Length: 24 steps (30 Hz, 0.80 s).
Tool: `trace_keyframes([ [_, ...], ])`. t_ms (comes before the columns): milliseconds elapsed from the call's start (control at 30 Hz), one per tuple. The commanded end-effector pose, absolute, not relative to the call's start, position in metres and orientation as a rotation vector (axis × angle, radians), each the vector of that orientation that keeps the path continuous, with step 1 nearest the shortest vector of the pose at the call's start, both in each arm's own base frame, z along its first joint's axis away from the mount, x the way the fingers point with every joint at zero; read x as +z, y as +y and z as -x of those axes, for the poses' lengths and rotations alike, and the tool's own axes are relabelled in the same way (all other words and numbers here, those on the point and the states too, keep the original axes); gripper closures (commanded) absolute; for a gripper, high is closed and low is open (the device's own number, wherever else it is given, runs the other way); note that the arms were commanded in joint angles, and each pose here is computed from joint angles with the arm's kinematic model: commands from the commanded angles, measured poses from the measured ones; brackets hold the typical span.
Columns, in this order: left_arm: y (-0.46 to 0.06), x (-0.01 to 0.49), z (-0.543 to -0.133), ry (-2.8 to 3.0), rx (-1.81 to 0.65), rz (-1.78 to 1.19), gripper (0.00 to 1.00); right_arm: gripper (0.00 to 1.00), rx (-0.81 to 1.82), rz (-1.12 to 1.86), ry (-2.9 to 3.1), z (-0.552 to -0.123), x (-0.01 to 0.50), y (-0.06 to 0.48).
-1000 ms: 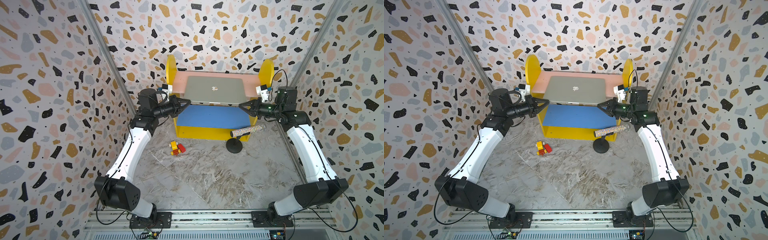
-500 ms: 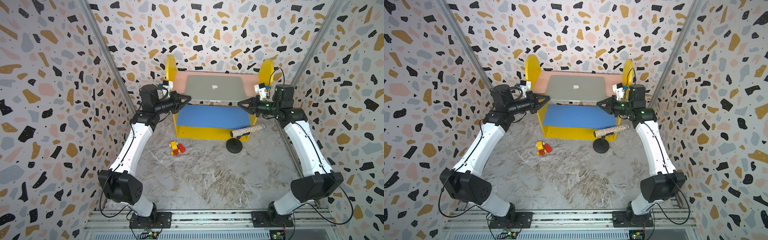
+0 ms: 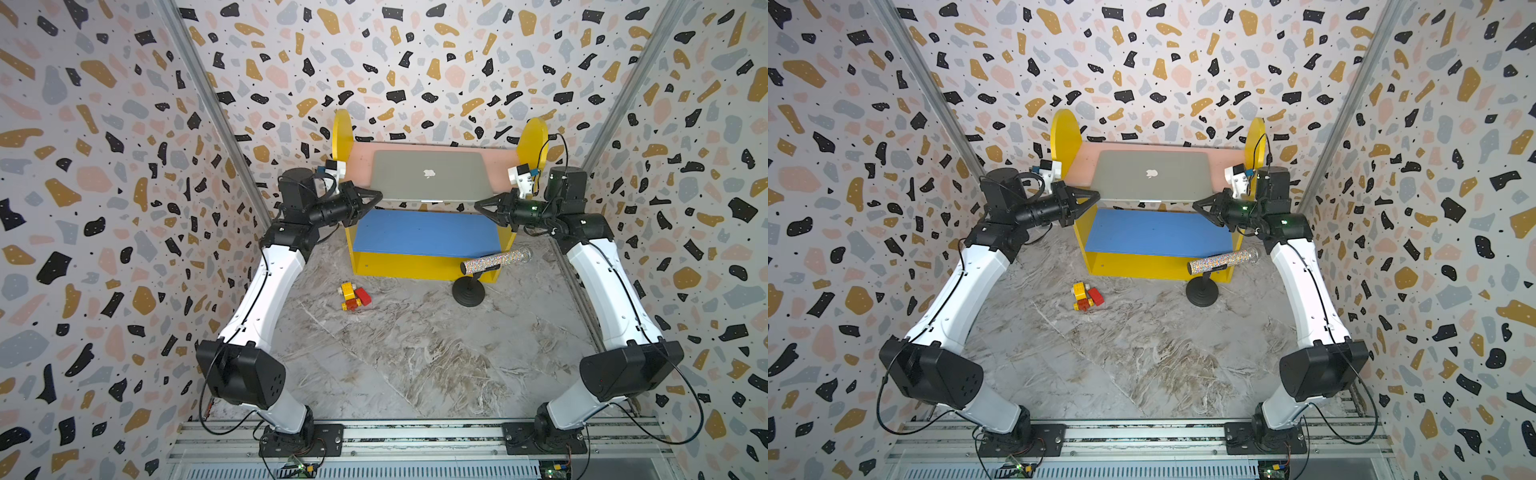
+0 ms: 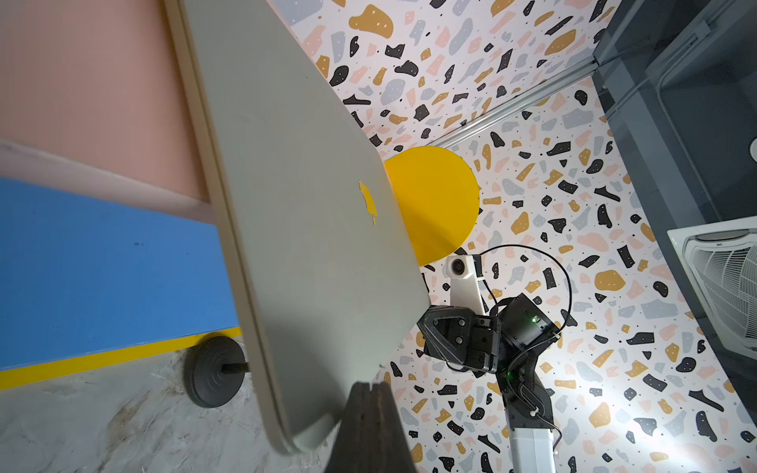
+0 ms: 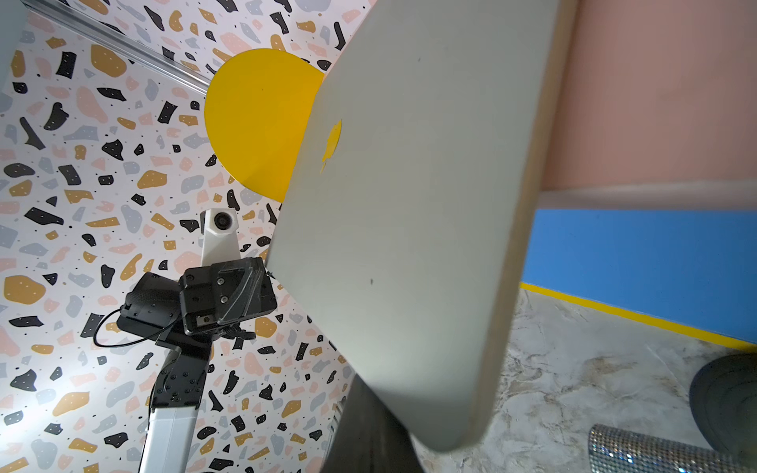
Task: Close the laptop lid and set it aside
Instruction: Place the laptop on the shelf.
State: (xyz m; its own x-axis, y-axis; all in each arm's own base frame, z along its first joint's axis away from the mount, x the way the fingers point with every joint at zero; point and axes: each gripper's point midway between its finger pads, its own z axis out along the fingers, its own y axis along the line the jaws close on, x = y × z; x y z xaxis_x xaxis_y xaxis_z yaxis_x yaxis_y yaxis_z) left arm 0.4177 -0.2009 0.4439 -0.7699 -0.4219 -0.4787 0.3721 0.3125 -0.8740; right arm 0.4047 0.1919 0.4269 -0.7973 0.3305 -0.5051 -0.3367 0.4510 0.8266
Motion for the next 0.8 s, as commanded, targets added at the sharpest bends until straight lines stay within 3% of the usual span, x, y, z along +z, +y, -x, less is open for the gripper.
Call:
trace_keyframes([
  [0, -0.198, 0.463, -0.4, 1.857, -1.496, -0.04, 1.0, 1.0, 1.356, 0.057, 2.006, -0.401, 0.452, 0.191],
  [767, -0.206, 0.44, -0.41, 1.955, -1.478, -0.08, 1.0, 1.0, 1.361, 0.061, 1.997, -0.402, 0.456, 0.192],
])
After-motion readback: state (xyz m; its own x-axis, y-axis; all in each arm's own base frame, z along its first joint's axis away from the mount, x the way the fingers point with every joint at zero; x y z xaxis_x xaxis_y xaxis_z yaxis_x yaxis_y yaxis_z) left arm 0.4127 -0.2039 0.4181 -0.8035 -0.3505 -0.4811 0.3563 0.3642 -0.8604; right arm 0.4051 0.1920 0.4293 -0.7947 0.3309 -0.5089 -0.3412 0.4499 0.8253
